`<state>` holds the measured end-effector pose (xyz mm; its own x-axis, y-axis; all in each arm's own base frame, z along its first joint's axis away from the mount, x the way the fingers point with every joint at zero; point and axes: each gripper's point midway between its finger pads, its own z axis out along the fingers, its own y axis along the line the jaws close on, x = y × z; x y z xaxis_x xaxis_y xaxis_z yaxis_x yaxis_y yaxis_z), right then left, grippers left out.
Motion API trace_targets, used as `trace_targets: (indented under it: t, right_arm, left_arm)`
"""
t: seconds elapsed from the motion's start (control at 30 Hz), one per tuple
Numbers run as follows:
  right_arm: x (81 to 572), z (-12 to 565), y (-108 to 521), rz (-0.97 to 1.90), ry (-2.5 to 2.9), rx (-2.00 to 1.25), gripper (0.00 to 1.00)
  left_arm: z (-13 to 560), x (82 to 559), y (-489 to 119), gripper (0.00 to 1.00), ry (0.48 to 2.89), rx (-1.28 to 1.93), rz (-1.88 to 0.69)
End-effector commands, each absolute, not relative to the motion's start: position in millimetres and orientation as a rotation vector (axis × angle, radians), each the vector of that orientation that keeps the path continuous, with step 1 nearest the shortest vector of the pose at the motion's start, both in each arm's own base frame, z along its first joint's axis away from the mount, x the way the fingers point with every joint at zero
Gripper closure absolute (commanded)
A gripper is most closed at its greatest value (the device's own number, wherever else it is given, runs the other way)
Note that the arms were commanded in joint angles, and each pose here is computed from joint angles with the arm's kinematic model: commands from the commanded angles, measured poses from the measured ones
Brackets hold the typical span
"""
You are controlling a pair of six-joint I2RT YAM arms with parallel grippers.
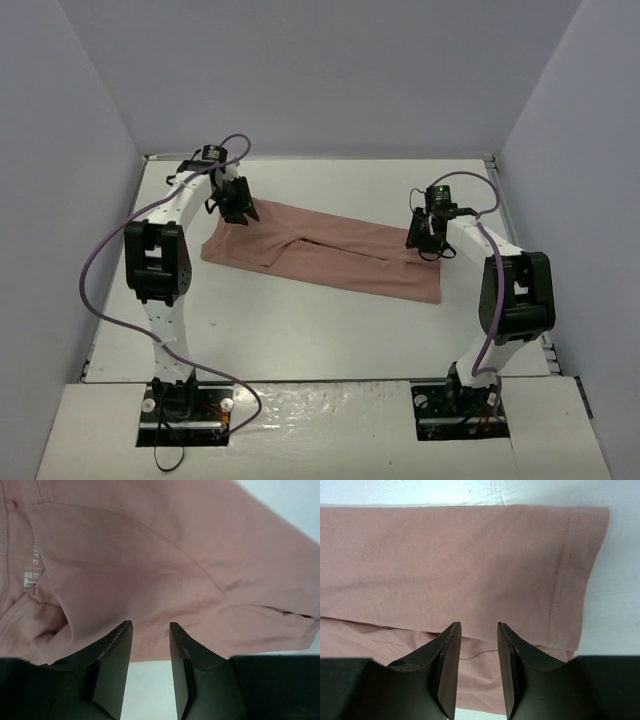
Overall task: Fold and stack the t-shirts
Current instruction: Rotate the tshirt 90 degrees
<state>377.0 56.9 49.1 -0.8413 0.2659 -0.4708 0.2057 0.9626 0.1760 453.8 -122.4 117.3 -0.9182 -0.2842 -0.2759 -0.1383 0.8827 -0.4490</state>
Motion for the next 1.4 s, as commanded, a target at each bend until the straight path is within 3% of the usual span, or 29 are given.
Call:
trace_targets:
  t: [0.0, 0.17, 0.53, 0.9, 1.13, 1.37]
  right_arm:
    - [383, 68, 60, 0.178, 2.544, 0.336, 0.68]
    - [375, 60, 52, 0.126, 2.558, 0.341, 0.68]
    - [390, 73, 31, -0.013, 2.505, 0.329, 0.68]
    - [393, 30, 40, -0.068, 2.602, 0.268, 0.68]
    - [344, -3, 48, -0.119, 2.676, 0.288, 0.69]
    - [256, -12, 109, -0.016, 2.709, 0.345, 0.69]
  left_arm:
    - [80, 449, -118, 0.68, 2.773, -0.431, -0.652]
    - [53, 432, -80, 0.69, 2.806, -0.546, -0.553]
    - [153, 450, -76, 0.49, 2.567, -0.429, -0.455]
    - [75, 448, -81, 0.49, 2.727, -0.506, -0.298]
    - [41, 485, -99, 0.49, 2.755, -0.468, -0.274]
    - [21, 531, -121, 0.49, 2.744, -0.352, -0.272]
